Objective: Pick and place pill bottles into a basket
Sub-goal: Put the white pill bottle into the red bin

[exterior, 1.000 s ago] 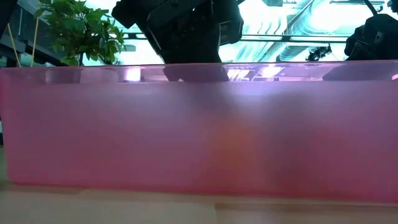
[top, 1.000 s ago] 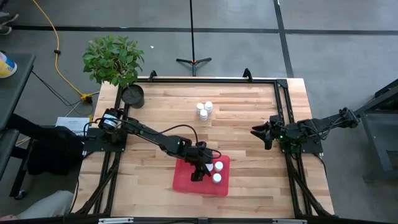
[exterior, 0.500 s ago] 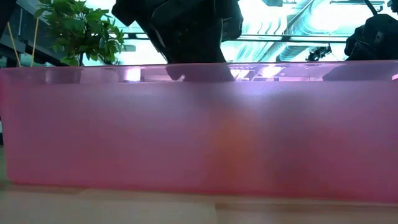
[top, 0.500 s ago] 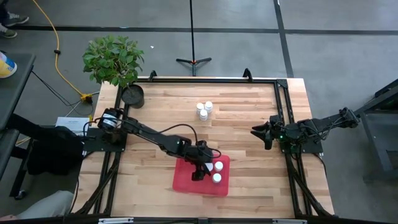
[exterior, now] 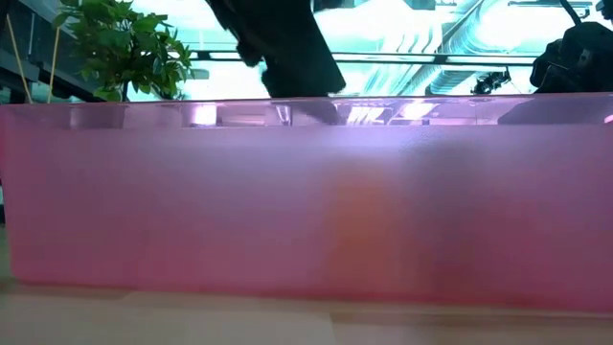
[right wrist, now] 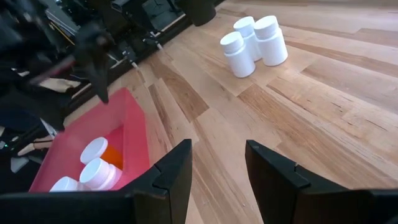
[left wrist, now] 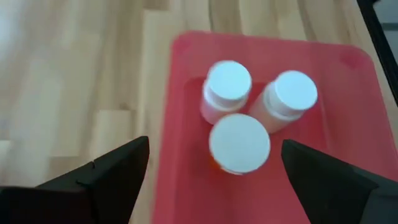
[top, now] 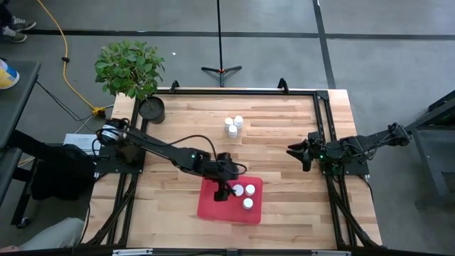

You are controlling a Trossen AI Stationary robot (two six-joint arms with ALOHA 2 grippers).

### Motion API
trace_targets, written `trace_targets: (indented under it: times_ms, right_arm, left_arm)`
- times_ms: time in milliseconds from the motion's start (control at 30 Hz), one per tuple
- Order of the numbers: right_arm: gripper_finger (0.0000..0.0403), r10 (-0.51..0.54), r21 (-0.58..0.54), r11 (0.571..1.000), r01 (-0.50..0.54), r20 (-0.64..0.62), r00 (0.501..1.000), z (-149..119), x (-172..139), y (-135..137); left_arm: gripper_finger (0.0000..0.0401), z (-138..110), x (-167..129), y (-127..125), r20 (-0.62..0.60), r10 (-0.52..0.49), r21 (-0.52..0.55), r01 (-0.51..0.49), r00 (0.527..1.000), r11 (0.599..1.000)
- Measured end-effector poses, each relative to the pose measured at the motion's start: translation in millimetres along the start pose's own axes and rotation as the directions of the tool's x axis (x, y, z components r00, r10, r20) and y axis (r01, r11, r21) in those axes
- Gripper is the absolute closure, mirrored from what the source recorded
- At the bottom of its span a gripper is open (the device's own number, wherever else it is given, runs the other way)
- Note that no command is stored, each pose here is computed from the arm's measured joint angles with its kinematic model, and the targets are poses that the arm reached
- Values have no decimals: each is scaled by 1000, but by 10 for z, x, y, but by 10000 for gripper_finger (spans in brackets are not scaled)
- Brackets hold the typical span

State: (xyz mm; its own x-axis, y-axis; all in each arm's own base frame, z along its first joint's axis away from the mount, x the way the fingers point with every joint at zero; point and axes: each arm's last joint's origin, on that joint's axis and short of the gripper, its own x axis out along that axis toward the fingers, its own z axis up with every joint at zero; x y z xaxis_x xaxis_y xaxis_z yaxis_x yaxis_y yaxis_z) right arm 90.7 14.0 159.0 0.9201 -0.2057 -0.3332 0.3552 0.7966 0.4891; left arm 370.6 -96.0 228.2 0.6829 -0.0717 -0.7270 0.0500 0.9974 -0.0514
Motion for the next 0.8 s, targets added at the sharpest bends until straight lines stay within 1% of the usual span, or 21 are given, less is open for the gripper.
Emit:
trace_targets:
  times_ms: [200,267,333,467,600,700,800]
  right_arm:
    - [263,0,2,1000,0,1,1000,0,0,0]
    - [263,-1,2,1000,1,0,1000,0,0,0]
    - [263,0,2,1000,0,0,1000,0,0,0]
    - [263,0,2,1000,0,1,1000,1,0,0]
    - [263,0,3,1000,0,3,1000,2,-1,0]
    - [263,-2,3,1000,2,4,1000,2,-1,-1]
    - [263,-2,2,1000,2,5,1000,2,-1,-1]
  left_arm:
    - [4,101,-338,93,69,146,-11,-146,987,989]
    - [4,130,-448,156,91,224,-20,-223,970,975]
    - [2,129,-555,201,91,297,-5,-298,950,954]
    - [2,150,-723,358,104,459,-15,-460,882,888]
    - [2,220,-886,574,142,580,-109,-570,802,814]
    - [2,270,-1002,769,160,642,-209,-610,750,764]
    - [2,314,-1127,978,177,686,-356,-604,706,713]
